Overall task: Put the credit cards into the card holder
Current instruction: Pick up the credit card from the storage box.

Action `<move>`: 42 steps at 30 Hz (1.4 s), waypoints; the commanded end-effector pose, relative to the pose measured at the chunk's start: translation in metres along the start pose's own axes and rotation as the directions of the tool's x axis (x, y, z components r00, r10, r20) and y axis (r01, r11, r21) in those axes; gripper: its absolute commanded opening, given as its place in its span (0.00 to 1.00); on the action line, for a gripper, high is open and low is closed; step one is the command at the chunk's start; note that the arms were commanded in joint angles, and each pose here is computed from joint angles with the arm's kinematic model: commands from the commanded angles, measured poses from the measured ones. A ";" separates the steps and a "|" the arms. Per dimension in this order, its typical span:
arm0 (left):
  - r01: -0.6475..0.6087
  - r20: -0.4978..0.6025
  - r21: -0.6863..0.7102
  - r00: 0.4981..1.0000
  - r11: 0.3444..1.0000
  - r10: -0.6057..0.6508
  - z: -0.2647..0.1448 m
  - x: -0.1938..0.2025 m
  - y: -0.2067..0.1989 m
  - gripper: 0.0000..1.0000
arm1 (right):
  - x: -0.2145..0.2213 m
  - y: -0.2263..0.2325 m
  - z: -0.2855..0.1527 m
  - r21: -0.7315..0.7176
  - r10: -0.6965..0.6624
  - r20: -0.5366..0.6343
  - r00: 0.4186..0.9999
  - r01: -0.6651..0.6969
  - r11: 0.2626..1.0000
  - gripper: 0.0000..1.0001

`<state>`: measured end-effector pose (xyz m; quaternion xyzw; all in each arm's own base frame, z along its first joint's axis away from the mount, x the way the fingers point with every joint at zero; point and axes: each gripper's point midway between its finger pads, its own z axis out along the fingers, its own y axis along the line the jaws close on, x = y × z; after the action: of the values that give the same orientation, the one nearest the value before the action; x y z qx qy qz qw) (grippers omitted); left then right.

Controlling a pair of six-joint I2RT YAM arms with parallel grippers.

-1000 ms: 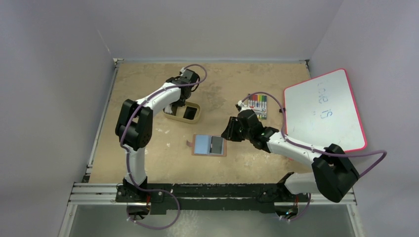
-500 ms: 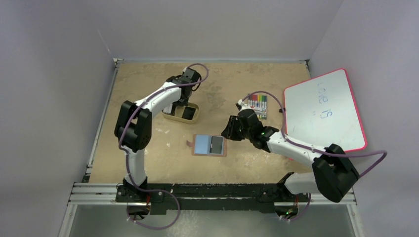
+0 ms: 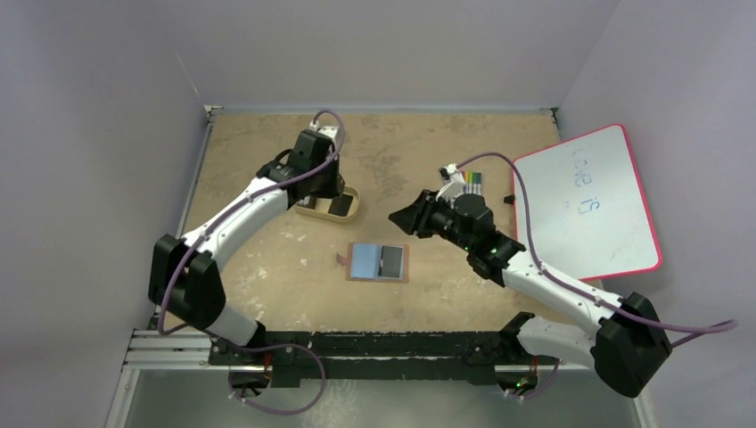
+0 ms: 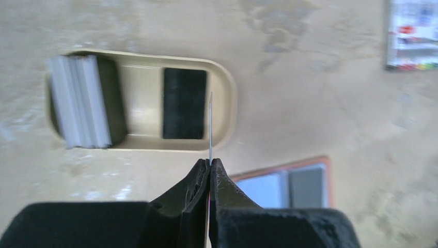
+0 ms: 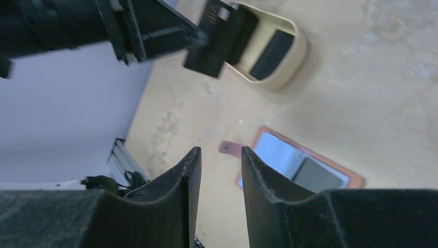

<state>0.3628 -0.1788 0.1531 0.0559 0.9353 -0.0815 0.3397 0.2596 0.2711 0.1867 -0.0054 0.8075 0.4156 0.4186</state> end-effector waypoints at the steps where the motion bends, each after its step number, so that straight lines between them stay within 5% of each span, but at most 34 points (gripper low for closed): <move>1: 0.118 0.085 0.388 0.983 0.914 -0.162 -0.036 -0.018 -0.064 0.00 | -0.040 0.054 -0.006 -0.206 0.001 0.107 0.994 0.021 0.978 0.38; 12: 0.282 -0.063 0.788 0.921 0.547 -0.384 -0.104 0.005 -0.122 0.00 | -0.063 0.079 -0.011 -0.374 0.099 0.080 0.992 -0.062 0.925 0.46; 27: 0.316 -0.102 0.861 0.874 0.398 -0.475 -0.139 0.009 -0.125 0.00 | -0.067 0.051 -0.004 -0.261 0.137 0.091 0.986 -0.109 0.959 0.50; 39: 0.345 -0.144 0.880 0.849 0.327 -0.508 -0.139 0.016 -0.126 0.00 | -0.051 0.065 -0.002 -0.376 0.107 0.015 0.994 -0.094 0.922 0.33; 42: 0.357 -0.153 0.871 0.849 0.337 -0.505 -0.134 0.020 -0.125 0.00 | -0.050 0.064 -0.002 -0.375 0.105 0.016 0.994 -0.092 0.922 0.18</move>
<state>0.2463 -0.2746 0.2381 -0.0498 0.7345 -0.6172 0.2776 0.2732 0.2902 0.2386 -0.0110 0.7375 0.5530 0.3875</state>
